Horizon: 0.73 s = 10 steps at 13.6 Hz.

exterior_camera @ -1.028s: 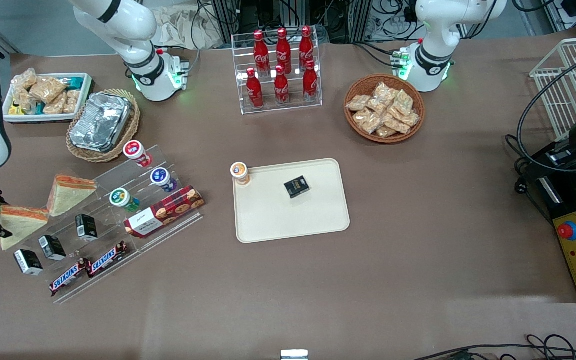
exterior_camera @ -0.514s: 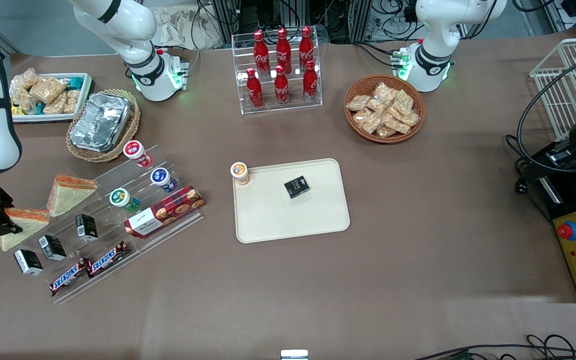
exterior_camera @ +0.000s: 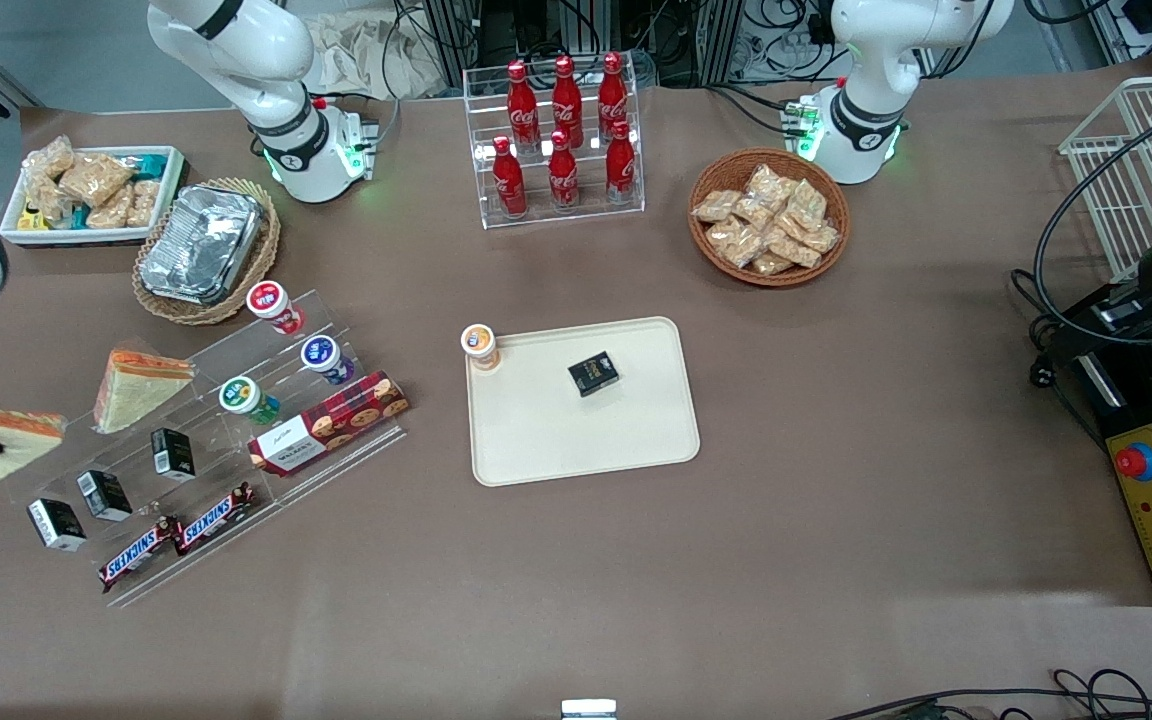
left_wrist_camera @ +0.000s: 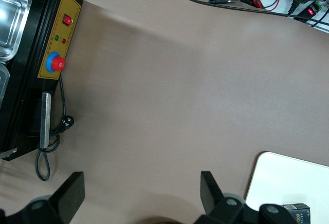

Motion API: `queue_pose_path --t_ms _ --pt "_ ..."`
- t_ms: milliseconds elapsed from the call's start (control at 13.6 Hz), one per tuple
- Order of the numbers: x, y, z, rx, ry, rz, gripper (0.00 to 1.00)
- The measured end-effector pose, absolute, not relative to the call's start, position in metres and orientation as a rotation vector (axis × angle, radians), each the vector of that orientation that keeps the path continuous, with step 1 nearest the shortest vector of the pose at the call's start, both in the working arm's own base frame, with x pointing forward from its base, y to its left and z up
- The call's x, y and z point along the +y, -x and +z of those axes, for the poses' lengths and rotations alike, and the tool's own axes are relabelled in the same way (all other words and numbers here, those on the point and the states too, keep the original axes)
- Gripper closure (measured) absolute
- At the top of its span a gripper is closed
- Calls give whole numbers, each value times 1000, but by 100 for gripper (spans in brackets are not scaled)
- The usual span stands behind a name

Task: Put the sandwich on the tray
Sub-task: 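Close the right gripper on the wrapped sandwich, then lift the sandwich and carry it toward the cream tray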

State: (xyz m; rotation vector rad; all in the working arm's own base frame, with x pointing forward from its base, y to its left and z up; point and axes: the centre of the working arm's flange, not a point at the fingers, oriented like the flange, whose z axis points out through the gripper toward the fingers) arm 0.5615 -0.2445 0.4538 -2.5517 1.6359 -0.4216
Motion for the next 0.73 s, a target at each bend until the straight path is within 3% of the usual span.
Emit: queue_pose_path --t_ms 73,367,734 --pt "-234 -563 476 1608 2565 -402 61" --pt "-155 -579 538 1420 2668 -281 78" --pt "-39 -582 561 1150 2800 -177 78"
